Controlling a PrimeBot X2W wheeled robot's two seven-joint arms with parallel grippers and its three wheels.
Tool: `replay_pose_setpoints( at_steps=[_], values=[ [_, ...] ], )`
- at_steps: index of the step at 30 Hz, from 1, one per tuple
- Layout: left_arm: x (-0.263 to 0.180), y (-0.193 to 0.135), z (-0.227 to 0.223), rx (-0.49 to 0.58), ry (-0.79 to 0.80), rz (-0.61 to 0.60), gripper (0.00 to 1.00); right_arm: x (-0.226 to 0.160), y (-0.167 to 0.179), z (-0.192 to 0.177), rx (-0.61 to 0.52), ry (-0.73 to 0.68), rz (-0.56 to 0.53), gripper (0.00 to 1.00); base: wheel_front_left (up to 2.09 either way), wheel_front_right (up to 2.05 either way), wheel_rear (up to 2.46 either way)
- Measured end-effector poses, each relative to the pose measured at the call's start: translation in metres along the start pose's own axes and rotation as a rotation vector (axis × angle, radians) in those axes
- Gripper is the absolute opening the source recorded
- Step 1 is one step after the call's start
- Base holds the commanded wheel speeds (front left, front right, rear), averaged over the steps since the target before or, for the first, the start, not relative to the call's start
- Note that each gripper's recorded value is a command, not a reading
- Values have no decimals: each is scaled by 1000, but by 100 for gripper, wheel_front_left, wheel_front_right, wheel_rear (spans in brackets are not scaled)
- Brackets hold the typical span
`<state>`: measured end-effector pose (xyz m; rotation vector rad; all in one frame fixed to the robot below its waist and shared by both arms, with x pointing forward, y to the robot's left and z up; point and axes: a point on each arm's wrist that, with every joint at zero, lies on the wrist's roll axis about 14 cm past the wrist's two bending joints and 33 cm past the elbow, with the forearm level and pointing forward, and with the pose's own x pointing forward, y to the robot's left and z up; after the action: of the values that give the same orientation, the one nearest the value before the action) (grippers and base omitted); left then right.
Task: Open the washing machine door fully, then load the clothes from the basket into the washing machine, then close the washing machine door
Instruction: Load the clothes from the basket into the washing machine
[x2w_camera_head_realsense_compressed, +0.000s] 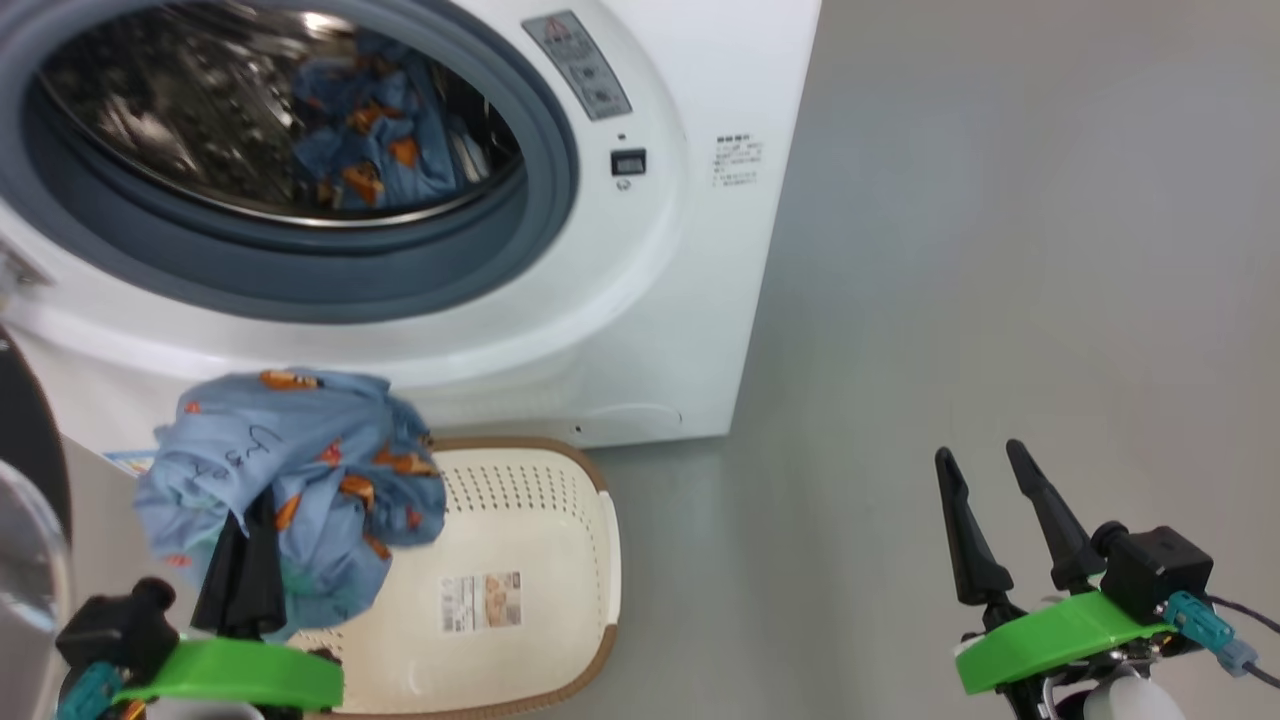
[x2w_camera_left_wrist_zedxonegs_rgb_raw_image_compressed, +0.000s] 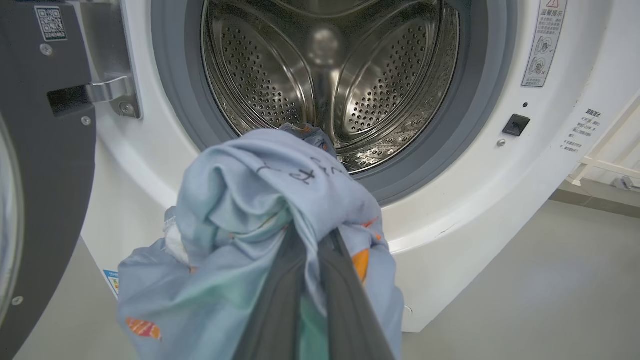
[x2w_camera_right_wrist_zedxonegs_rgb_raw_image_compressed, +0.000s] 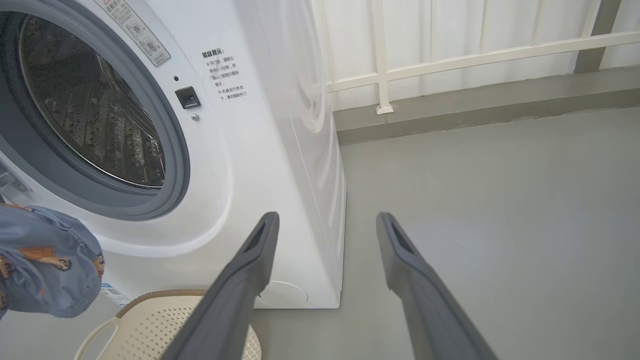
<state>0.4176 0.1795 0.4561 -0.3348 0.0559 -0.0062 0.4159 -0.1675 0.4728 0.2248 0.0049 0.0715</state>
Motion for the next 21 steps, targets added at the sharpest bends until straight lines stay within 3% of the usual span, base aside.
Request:
replay_pose_setpoints(
  at_steps=[9, 21],
  values=[
    [-34, -4, 41, 110, -116, -20, 0, -13, 13, 21, -1, -54, 32, 100, 0, 0, 0],
    [-68, 0, 46, 174, -130, -8, 0, -35, 12, 33, 4, -85, 24, 100, 0, 0, 0]
  ],
)
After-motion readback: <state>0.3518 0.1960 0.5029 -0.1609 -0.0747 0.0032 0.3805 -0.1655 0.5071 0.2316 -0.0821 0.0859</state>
